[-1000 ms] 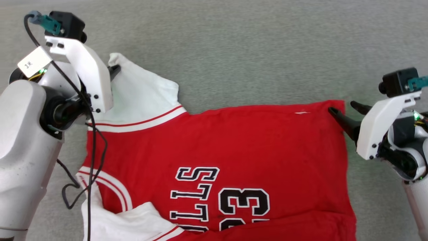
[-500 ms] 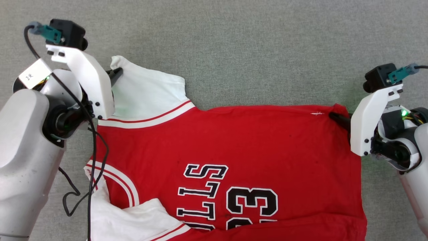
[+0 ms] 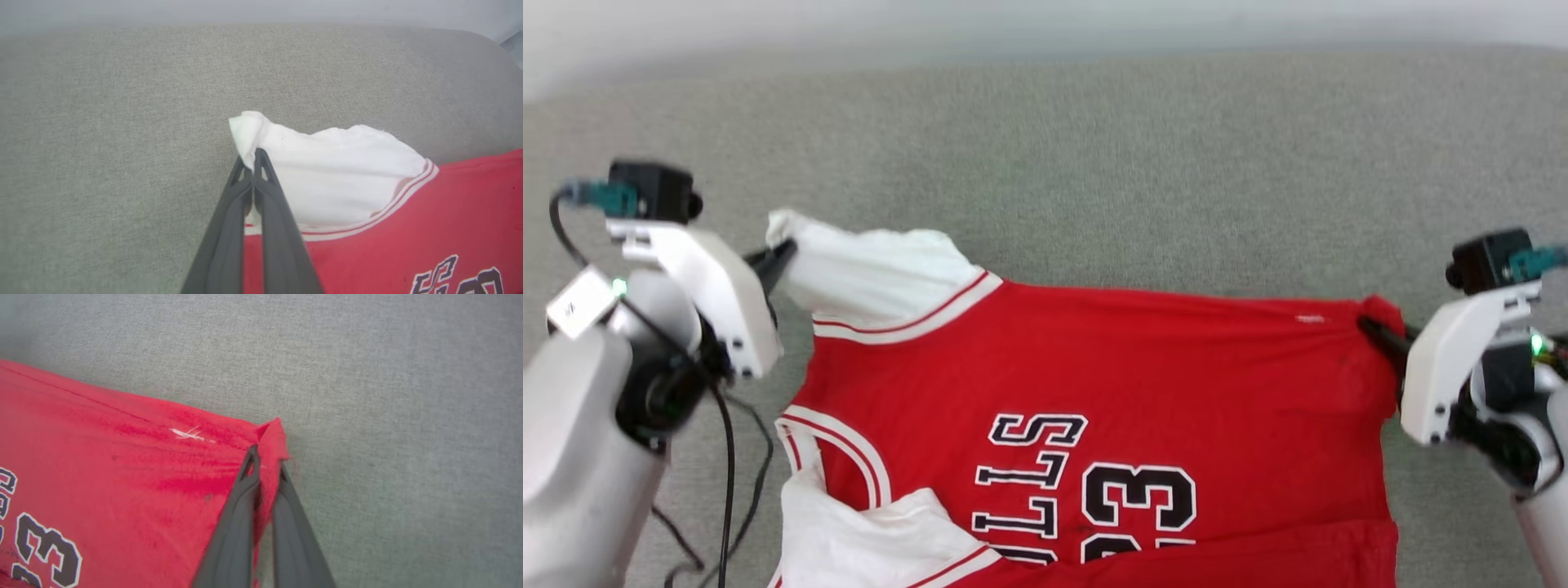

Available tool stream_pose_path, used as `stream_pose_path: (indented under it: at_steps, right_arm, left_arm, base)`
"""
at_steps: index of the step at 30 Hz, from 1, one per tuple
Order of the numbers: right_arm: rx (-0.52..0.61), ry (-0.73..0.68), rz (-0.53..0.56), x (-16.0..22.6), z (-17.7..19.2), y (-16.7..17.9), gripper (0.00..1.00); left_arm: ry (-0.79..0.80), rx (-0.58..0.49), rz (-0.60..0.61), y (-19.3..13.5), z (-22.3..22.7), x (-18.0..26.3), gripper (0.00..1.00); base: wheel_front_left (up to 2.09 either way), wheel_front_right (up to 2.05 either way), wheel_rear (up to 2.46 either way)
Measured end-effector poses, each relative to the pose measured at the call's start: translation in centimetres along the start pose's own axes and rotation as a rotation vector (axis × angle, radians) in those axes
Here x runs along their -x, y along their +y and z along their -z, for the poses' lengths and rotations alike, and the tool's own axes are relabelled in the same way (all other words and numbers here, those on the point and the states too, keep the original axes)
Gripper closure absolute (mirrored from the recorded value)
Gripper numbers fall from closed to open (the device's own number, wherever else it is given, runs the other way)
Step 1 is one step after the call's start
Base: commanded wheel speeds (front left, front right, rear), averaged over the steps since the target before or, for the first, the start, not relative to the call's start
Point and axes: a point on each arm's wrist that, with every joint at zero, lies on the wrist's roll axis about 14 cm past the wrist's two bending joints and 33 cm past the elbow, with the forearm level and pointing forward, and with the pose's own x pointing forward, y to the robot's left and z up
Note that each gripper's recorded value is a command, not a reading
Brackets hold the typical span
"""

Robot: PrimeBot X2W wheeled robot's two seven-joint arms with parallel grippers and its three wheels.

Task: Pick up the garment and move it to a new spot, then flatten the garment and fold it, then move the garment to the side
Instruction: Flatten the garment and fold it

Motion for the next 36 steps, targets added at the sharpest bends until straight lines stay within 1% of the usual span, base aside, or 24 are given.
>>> stream_pose_path:
  at_steps: [4,8,13,18,24,31,32,33,34,36]
  right_arm:
    - [-0.014,-0.036,0.012,1.8,1.5,0.3,1.00]
    - [-0.035,-0.042,0.018,2.9,3.8,0.8,1.00]
    - [-0.101,-0.010,0.015,3.9,7.1,1.6,1.00]
    - [-0.134,-0.026,0.030,5.0,8.4,1.7,1.00]
    - [-0.176,-0.005,0.038,6.0,11.1,2.2,1.00]
    - [-0.215,0.033,0.036,6.4,13.9,3.4,1.00]
    - [-0.221,0.027,0.036,6.4,14.0,3.5,0.80]
    - [-0.229,0.021,0.037,6.3,14.0,3.6,0.49]
    - [-0.235,0.015,0.035,6.3,14.0,3.7,0.00]
    - [-0.241,-0.008,0.033,6.2,13.8,4.0,0.00]
  left_arm:
    - [-0.020,0.045,-0.025,0.2,2.4,3.1,1.00]
    - [-0.027,0.104,-0.060,0.3,5.4,5.9,1.00]
    - [0.017,0.200,-0.094,0.0,10.0,9.0,1.00]
    - [0.061,0.273,-0.124,-0.6,13.7,11.4,1.00]
    - [0.113,0.352,-0.130,-1.7,17.0,12.9,1.00]
    - [0.171,0.403,-0.110,-3.1,19.8,12.7,1.00]
    - [0.180,0.409,-0.106,-3.3,20.2,12.6,1.00]
    - [0.174,0.421,-0.103,-3.4,20.3,12.4,1.00]
    - [0.172,0.424,-0.099,-3.6,20.3,12.3,0.89]
    - [0.167,0.411,-0.097,-3.6,20.4,12.0,0.40]
  base:
    - [0.00,0.00,0.00]
    - [0.00,0.00,0.00]
    - [0.00,0.00,0.00]
    - [0.00,0.00,0.00]
    - [0.00,0.00,0.00]
    - [0.00,0.00,0.00]
    - [0.00,0.00,0.00]
    - [0.00,0.00,0.00]
    - [0.00,0.00,0.00]
    - [0.00,0.00,0.00]
